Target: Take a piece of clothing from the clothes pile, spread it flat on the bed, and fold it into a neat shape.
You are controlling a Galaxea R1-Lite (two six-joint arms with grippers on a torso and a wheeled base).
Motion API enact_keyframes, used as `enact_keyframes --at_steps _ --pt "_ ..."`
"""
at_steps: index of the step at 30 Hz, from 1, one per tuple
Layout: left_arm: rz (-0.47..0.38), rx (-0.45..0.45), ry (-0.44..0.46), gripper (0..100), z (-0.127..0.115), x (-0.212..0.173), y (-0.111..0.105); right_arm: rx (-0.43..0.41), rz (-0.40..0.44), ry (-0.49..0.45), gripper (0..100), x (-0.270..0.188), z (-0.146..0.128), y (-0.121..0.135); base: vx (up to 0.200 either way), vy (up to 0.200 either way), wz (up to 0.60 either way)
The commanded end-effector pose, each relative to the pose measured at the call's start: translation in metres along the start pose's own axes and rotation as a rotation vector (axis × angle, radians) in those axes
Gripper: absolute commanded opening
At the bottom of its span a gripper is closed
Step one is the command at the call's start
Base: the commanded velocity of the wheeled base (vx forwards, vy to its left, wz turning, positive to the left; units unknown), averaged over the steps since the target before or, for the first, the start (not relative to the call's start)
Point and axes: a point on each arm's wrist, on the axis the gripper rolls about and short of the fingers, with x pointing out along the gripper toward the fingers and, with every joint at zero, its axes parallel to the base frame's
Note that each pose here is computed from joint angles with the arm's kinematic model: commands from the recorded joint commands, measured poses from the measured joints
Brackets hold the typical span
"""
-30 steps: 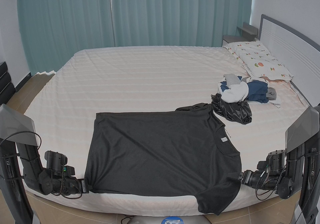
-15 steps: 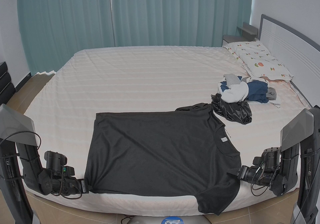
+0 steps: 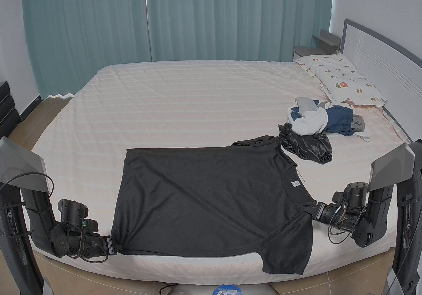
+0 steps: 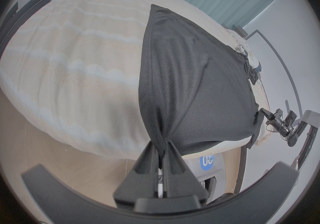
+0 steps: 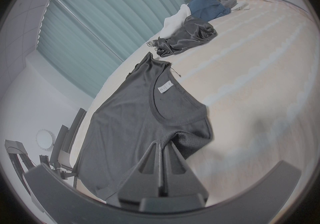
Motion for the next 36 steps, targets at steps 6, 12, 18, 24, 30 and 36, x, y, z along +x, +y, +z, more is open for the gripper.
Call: enact_keyframes --at_steps 6,12,18,24,30,36 --pt "0.0 -0.02 -0.003 0 0.001 0.0 0.0 -0.031 0.009 -0.001 0 0.023 0.013 0.002 0.0 0.0 0.0" --pt "-0.002 -0.018 -0.006 0 0.001 0.0 -0.001 -0.016 -0.018 -0.002 100 0.021 0.014 -0.01 0.0 0.0 0.0" --pt "-0.002 -0.018 -0.008 0 0.002 0.0 0.0 0.011 -0.035 -0.023 100 -0.005 0.016 -0.017 0.0 0.0 0.0" --pt "-0.001 -0.019 -0.006 0 0.001 0.0 0.0 0.014 -0.036 -0.006 100 -0.022 0.009 -0.013 0.0 0.0 0.0" --pt "-0.002 -0.019 -0.004 0 0.001 0.0 0.0 -0.001 0.01 0.112 100 -0.046 -0.02 0.003 0.0 0.0 0.0" --pt "-0.003 -0.018 -0.007 0 0.002 0.0 0.0 -0.055 0.034 0.213 100 -0.051 -0.039 0.01 0.0 0.0 0.0"
